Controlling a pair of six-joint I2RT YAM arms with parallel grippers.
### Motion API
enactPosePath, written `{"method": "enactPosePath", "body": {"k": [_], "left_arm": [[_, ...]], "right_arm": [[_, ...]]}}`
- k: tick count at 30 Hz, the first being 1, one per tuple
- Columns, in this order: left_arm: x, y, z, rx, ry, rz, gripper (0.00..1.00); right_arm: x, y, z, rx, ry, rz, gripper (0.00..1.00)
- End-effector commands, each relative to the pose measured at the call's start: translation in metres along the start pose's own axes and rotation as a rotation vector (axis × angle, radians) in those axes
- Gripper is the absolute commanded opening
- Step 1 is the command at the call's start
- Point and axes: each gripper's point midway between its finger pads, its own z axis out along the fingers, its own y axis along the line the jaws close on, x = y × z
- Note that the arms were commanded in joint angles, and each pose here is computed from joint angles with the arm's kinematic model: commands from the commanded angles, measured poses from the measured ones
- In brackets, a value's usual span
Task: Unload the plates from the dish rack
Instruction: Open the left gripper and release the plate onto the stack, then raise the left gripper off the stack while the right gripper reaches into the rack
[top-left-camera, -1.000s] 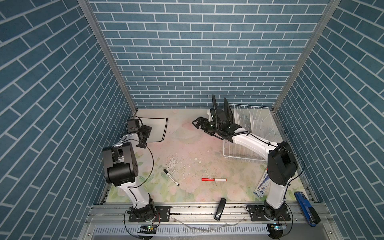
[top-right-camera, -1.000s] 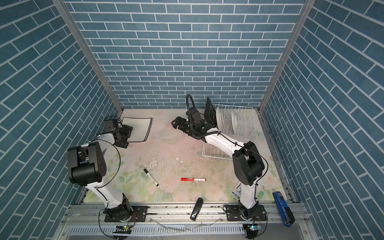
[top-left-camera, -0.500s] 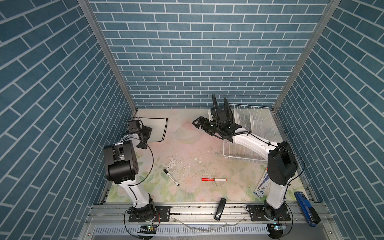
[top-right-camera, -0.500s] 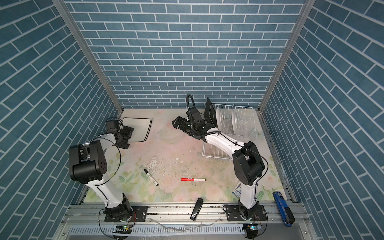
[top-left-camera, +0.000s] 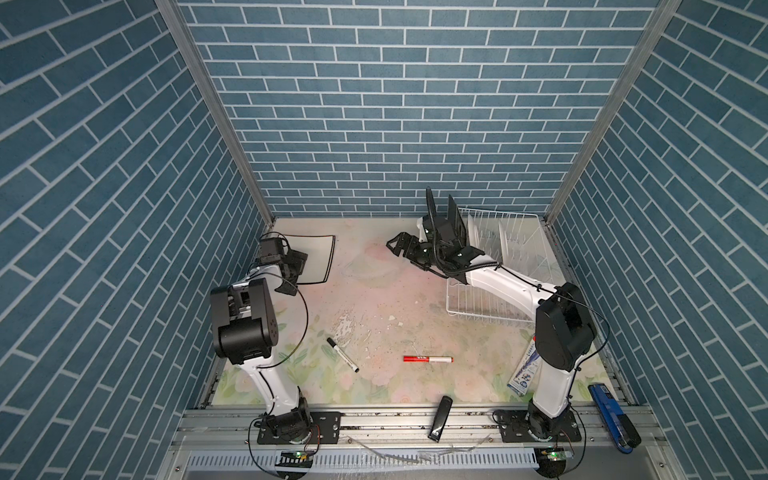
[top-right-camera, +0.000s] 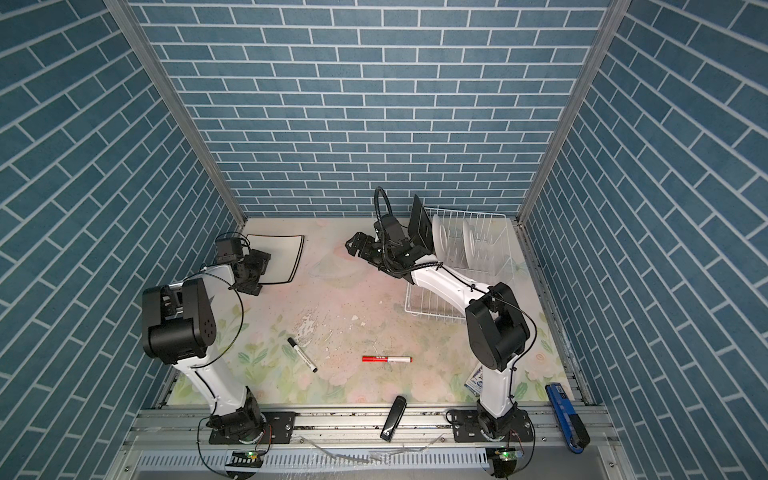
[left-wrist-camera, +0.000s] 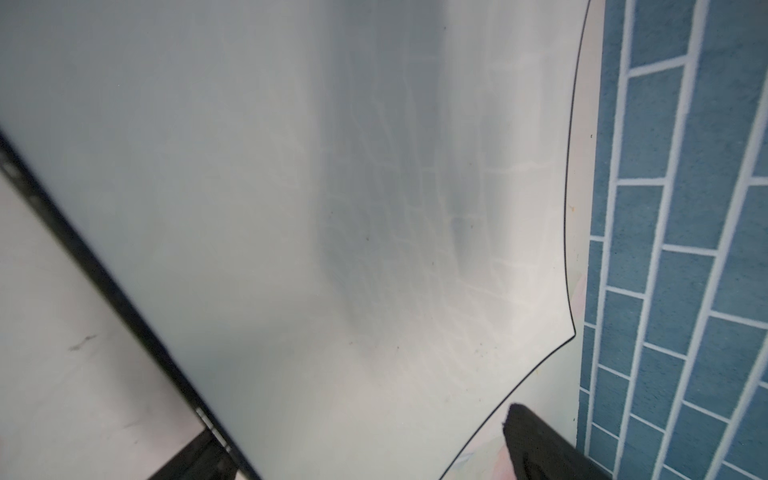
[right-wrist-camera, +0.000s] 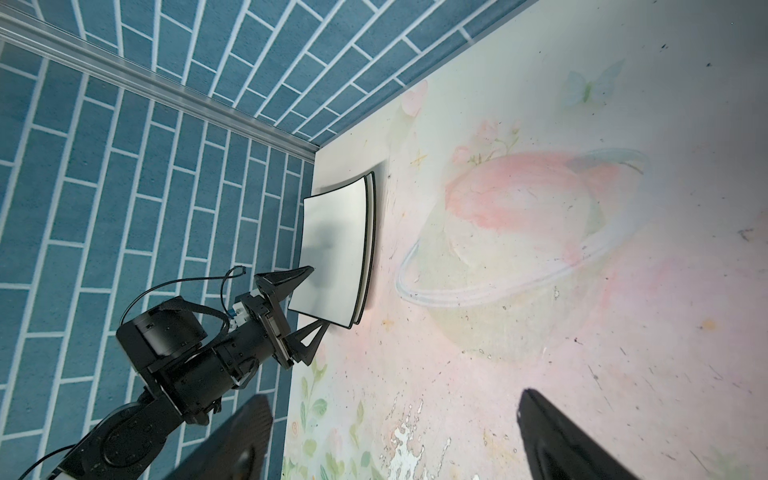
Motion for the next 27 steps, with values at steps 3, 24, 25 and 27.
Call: {"method": "enactPosePath", "body": {"k": [3,24,25,27], "left_arm": [[-0.002,-0.008,-0.002,0.016,-0.012,0.009,1.00],[0.012,0.003,-0.016,0.020,-0.004,0.046,1.00],[0.012,0.003,-0.019,0.023,-0.007,0.050,1.00],[0.015,0.005,-0.026,0.030,-0.012,0.062,1.00]], "right_arm": [[-0.009,0.005,-0.009,-0.003,-0.029,0.030,0.93],[-0.006,0.004,-0.020,0.002,-0.033,0.033,0.93],[-0.007,0.003,-0.021,0.007,-0.032,0.030,0.93],[-0.006,0.002,-0.025,0.020,-0.026,0.015,0.93]]}}
